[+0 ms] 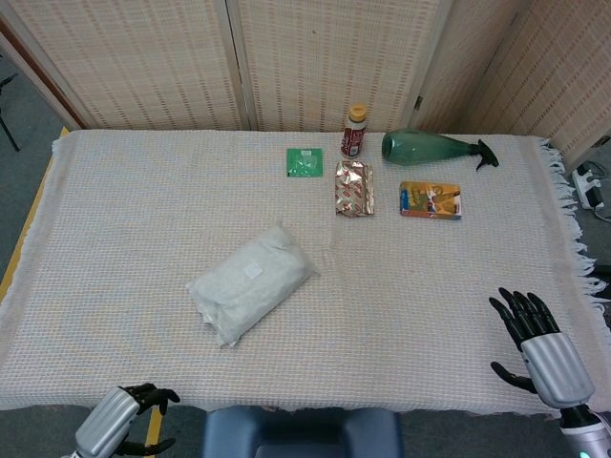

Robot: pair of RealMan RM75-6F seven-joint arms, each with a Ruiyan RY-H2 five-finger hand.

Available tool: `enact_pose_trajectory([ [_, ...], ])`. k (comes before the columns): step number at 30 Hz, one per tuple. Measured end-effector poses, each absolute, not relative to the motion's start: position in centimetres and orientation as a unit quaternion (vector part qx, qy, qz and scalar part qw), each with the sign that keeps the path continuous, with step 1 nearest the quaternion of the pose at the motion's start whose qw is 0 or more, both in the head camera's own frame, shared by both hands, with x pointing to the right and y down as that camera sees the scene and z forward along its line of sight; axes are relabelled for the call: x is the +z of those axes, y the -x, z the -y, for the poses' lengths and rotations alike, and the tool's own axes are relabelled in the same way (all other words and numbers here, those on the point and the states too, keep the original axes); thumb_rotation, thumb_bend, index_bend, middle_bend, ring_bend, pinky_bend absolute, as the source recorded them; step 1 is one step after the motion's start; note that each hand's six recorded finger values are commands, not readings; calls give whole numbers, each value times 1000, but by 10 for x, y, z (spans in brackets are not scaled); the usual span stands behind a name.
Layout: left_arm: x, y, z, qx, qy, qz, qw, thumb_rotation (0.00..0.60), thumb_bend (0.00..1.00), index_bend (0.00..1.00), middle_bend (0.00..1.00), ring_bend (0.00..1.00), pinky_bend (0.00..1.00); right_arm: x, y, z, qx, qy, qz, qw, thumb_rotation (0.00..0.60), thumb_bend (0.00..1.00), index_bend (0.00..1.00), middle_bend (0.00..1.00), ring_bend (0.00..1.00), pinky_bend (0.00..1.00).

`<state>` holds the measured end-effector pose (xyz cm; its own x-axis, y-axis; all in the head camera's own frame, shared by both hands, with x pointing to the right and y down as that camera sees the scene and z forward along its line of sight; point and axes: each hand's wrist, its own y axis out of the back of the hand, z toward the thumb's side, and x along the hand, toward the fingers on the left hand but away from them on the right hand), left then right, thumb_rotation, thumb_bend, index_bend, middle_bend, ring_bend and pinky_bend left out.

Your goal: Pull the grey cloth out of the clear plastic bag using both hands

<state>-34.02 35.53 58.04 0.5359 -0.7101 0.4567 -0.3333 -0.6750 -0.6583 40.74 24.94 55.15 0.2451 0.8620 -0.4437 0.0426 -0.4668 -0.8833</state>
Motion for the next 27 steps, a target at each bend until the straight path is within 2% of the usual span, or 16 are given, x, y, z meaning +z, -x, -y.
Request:
enact_pose_trajectory([
  [3, 590, 318, -359, -341, 845, -328, 250, 600, 266, 661, 1000, 1000, 1000, 556, -403, -251, 519, 686, 322, 396, 600, 100, 0, 0, 0, 0],
  [8, 622, 288, -356, -339, 843, -333, 251, 600, 308, 618, 1000, 1000, 1000, 561, -400, -254, 523, 687, 311, 397, 600, 101, 0, 0, 0, 0],
  [13, 647, 271, -340, -348, 824, -348, 281, 600, 357, 585, 1000, 1000, 1000, 563, -401, -254, 529, 684, 309, 397, 600, 100, 0, 0, 0, 0],
  [18, 661, 264, -328, -355, 800, -358, 325, 600, 354, 460, 1000, 1000, 1000, 562, -403, -253, 530, 682, 309, 397, 600, 100, 0, 0, 0, 0],
  [27, 685, 263, -317, -384, 762, -356, 380, 600, 305, 481, 1000, 1000, 1000, 564, -403, -252, 531, 684, 306, 396, 600, 100, 0, 0, 0, 0],
])
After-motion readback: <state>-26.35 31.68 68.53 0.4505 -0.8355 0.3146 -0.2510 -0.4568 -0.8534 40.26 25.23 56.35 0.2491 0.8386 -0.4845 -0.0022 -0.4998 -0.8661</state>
